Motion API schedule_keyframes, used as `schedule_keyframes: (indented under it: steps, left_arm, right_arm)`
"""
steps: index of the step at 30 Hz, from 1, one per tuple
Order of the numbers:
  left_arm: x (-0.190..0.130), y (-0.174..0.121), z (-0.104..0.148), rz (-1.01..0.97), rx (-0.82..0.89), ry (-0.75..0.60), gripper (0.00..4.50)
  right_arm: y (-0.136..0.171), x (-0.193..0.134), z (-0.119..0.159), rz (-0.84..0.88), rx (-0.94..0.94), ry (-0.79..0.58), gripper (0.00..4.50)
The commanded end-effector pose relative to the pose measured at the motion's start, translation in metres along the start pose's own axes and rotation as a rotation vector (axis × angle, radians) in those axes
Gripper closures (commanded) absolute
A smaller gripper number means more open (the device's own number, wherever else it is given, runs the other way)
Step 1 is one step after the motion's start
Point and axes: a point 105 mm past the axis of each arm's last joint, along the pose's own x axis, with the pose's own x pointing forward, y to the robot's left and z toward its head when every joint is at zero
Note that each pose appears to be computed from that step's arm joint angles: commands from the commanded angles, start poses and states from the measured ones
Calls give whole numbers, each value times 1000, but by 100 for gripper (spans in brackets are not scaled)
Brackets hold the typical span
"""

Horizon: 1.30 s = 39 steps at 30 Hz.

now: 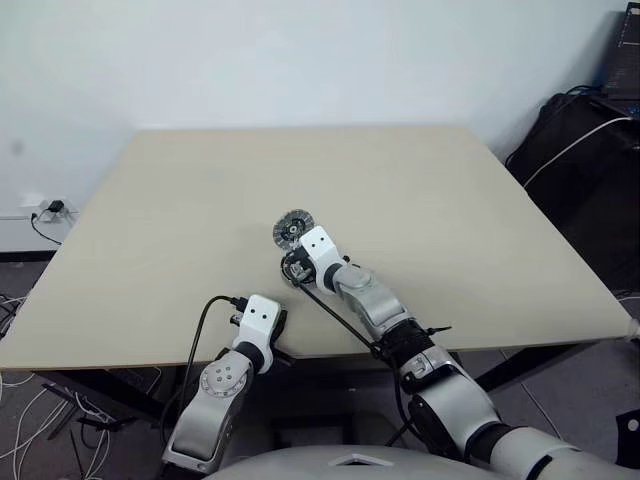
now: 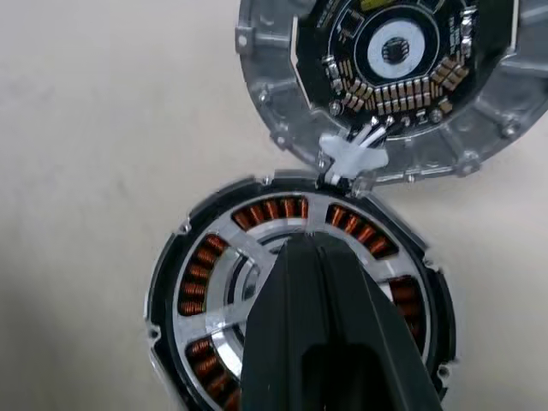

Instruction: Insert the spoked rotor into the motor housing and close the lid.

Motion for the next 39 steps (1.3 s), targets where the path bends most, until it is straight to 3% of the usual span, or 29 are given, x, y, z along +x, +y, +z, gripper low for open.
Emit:
schedule_keyframes:
  steps: [1,6,10,14,18,23,39]
  left_arm:
    - [-1,0,14,3,-2,-58,450]
    - [-1,-1,14,3,-4,-57,450]
    - [0,-2,14,-1,-3,-58,450]
    - [2,-2,15,-3,-3,-60,450]
    - [3,-3,16,-8,-2,-63,450]
    - [3,-3,16,-8,-4,-67,450]
    - [1,-1,15,10,-11,-72,450]
  right_arm:
    - [2,2,-9,12,19,54,449]
    - [2,-1,9,25,21,-14,449]
    - [11,-13,33,136,-200,-94,449]
    - [20,-27,39,264,-399,-83,449]
    - [23,-39,38,364,-607,-28,361]
    - [21,-43,31,416,-718,47,200]
    - [3,-28,9,456,-741,242,200]
